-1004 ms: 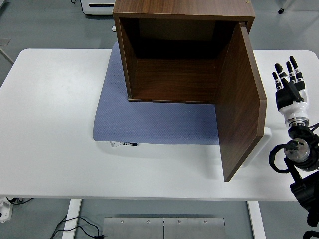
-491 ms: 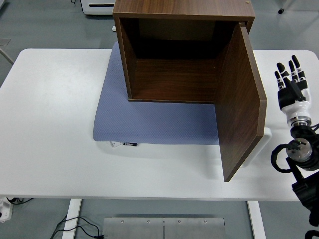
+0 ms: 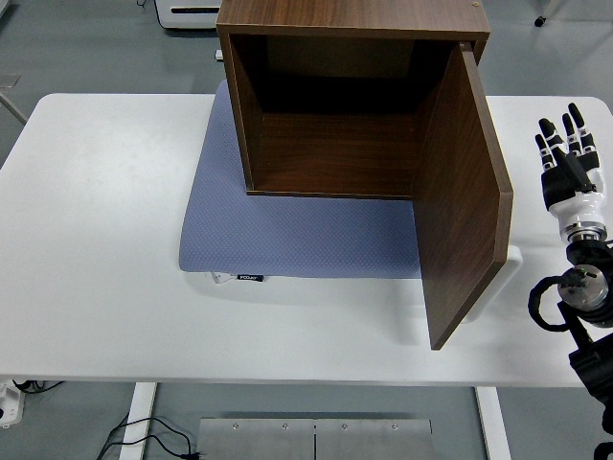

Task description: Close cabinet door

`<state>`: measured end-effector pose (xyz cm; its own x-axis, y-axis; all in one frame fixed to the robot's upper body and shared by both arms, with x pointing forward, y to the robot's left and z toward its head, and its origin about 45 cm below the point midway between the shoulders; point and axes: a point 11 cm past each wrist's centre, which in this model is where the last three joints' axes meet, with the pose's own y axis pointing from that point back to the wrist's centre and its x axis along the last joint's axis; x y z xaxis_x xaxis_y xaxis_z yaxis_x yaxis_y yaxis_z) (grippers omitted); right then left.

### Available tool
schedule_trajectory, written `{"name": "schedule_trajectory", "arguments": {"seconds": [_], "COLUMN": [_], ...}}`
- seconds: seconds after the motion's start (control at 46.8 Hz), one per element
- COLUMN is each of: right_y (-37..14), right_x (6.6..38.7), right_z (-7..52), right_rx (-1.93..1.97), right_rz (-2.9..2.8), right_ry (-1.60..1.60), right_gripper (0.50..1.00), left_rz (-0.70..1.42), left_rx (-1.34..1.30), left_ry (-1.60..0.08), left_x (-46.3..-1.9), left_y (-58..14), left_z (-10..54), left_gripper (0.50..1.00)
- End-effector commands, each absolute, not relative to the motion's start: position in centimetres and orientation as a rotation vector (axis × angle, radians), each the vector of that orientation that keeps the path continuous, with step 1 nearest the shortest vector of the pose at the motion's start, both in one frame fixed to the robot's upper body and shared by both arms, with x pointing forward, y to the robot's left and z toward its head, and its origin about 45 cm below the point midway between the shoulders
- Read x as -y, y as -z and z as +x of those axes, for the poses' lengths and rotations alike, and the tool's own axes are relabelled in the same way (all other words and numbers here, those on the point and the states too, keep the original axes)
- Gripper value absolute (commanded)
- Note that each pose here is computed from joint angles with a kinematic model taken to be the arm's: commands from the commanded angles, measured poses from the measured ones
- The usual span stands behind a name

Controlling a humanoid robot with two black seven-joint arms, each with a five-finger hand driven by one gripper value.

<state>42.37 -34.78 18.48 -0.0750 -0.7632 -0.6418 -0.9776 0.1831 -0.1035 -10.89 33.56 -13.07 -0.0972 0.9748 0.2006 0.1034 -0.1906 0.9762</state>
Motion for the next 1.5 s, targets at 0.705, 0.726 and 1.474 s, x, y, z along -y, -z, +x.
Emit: {"name": "schedule_trajectory", "arguments": {"seconds": [0.705, 0.726, 1.474], "right_y": [-21.8, -21.9, -24.9], "right_x": [41.3, 41.4, 39.9], "right_z": [39.9, 39.7, 32.2], "right_rx": [-1.883, -1.881, -1.630], "right_rz": [-1.758, -1.762, -2.096], "right_ry": [-0.295, -0.291, -0.191], "right_gripper": [1.000, 1.000, 1.000], "left_rz": [1.374, 1.374, 1.373], "left_rx": [-1.260, -1.260, -1.259], "left_ry": [-1.391, -1.391, -1.391], "left_x": [-33.6, -33.6, -33.6], "left_y": [13.1, 13.1, 13.1], "left_z": [-10.9, -10.9, -10.8], "left_gripper": [1.000, 1.000, 1.000]}}
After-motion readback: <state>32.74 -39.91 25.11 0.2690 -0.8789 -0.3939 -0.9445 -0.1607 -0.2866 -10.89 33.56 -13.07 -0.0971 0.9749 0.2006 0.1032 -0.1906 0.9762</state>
